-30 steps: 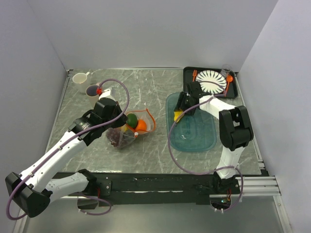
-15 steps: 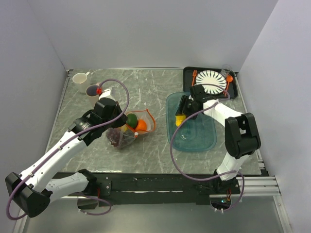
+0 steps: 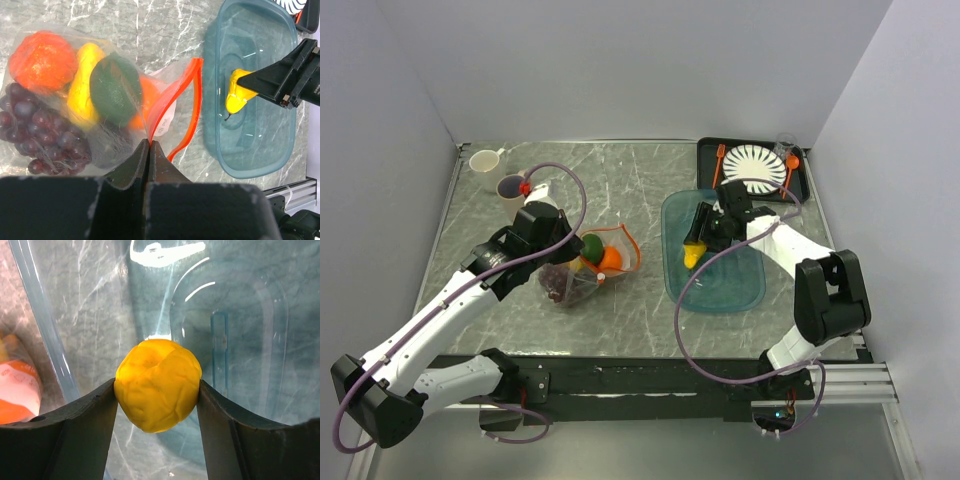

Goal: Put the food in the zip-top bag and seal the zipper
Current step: Pick up the fake fruit from the bin.

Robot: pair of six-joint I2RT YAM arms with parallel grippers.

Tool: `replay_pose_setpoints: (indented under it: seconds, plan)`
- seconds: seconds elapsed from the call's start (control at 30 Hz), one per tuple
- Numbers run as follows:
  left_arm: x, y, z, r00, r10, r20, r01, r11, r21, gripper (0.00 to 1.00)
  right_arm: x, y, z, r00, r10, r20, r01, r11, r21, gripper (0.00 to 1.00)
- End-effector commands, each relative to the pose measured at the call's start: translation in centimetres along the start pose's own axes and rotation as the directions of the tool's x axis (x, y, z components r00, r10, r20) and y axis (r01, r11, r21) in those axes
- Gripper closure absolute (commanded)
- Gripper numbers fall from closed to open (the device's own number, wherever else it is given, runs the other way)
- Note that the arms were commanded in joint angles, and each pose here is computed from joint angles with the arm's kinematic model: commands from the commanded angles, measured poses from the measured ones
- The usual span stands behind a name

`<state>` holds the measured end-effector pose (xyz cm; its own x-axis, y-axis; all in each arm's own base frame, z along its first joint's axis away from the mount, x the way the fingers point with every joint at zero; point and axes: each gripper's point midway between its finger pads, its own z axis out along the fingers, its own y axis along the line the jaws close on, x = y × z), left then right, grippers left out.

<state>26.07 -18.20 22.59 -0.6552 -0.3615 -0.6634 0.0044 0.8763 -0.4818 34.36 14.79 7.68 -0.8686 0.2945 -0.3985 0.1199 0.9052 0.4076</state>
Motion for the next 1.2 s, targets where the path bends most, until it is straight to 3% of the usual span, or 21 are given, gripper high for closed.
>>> replay_pose_setpoints:
  seconds: [0.0, 0.2, 0.3, 0.43, 0.5, 0.77, 1.17]
  plan:
    - [-1.1, -1.2, -0.1, 0.999, -0.011, 0.034, 0.009, 0.999, 0.045, 0.99, 0.2, -0.2, -1.0, 1.000, -0.019, 0.022, 0.019, 1.000, 0.000, 0.47]
    - [-0.9, -1.1, 0.0, 0.999, -0.011, 0.032, 0.009, 0.999, 0.047, 0.99, 1.4, -2.0, -0.5, 0.999, -0.046, -0.015, 0.047, 0.995, 0.089, 0.44]
    - [-1.0, -1.2, -0.1, 1.000, -0.009, 0.030, 0.007, 0.999, 0.047, 0.99, 1.9, -2.8, -0.1, 0.998, -0.052, -0.039, 0.057, 0.990, 0.126, 0.32]
    - [-1.0, -1.1, -0.1, 0.999, -0.012, 0.032, 0.010, 0.999, 0.043, 0.99, 1.8, -2.7, 0.1, 0.997, -0.064, -0.040, 0.068, 0.989, 0.131, 0.09]
    - [-1.0, -1.1, -0.1, 0.999, -0.011, 0.031, 0.010, 0.999, 0.042, 0.99, 1.5, -2.8, 0.1, 0.997, -0.066, -0.034, 0.070, 0.987, 0.146, 0.04]
    - [-0.9, -1.1, 0.1, 1.000, -0.010, 0.023, 0.009, 0.999, 0.039, 0.99, 0.5, -2.0, -0.2, 0.998, -0.065, -0.023, 0.067, 0.989, 0.130, 0.02]
    - [-0.9, -1.0, 0.0, 1.000, -0.009, 0.028, 0.008, 0.999, 0.036, 0.99, 3.7, -1.2, 0.6, 0.996, -0.044, -0.074, 0.051, 0.995, 0.088, 0.05]
